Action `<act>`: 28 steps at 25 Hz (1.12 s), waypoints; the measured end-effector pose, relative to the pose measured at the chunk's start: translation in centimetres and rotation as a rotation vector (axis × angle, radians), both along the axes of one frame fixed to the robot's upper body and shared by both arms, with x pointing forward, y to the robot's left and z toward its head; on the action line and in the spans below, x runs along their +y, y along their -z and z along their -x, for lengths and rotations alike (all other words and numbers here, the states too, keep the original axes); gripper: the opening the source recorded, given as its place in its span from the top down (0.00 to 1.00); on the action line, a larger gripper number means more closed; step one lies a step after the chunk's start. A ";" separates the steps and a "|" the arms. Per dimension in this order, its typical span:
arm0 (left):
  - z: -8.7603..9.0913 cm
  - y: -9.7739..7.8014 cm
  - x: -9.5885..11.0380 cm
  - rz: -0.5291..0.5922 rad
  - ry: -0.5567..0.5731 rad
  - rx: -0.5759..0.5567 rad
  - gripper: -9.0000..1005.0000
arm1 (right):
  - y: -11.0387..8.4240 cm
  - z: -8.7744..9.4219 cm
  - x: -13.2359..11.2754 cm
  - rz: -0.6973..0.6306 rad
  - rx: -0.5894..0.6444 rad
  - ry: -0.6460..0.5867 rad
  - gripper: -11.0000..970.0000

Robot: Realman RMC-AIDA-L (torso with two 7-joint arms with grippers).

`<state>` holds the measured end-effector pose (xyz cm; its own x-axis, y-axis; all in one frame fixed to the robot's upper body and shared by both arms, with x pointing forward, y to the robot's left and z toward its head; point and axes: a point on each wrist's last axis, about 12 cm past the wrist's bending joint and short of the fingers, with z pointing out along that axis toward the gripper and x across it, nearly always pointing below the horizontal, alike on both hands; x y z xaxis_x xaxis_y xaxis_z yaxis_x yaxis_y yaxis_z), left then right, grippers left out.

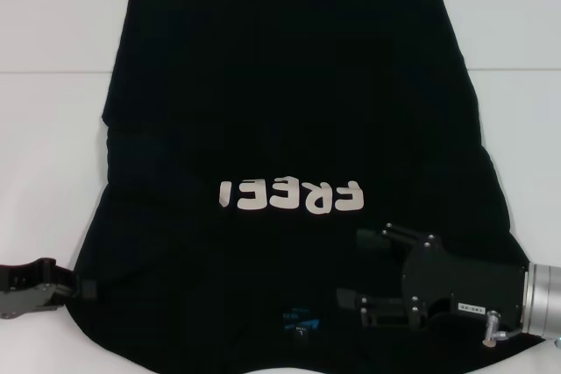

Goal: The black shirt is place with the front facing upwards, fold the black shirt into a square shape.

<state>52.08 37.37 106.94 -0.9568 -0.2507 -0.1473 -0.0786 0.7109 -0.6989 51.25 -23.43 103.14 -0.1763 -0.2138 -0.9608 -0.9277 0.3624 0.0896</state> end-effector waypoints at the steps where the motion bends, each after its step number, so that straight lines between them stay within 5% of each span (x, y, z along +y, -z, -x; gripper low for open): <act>1: 0.0 0.0 0.0 0.000 0.001 0.000 0.60 | 0.0 0.0 0.0 -0.001 0.003 0.002 0.03; 3: 0.0 0.0 0.0 -0.001 0.003 0.000 0.67 | 0.0 0.0 -0.1 -0.001 0.006 0.004 0.04; 5: 0.0 0.0 0.0 -0.001 0.006 -0.001 0.90 | 0.0 0.0 -0.2 -0.001 0.007 0.008 0.04; 11: 0.2 0.1 0.0 0.001 0.010 0.000 0.96 | -0.9 -0.9 -1.6 -0.016 0.128 0.083 0.04; 18: 0.1 0.0 0.0 0.001 0.025 -0.021 0.96 | -6.4 -3.4 -7.7 0.057 0.554 0.334 0.04; 23: 0.0 -0.2 0.1 -0.006 0.043 -0.039 0.96 | -9.6 -3.0 -11.0 0.125 0.898 0.466 0.05; 28: 0.0 -0.2 0.0 -0.007 0.060 -0.047 0.96 | -10.4 -2.0 -12.6 0.214 1.057 0.524 0.08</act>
<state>52.09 37.33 107.16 -0.9622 -0.1914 -0.1940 -0.0027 0.7184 -0.6956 53.27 -35.99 113.50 -0.9702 -0.0185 -0.2417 -0.1667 0.7745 0.6102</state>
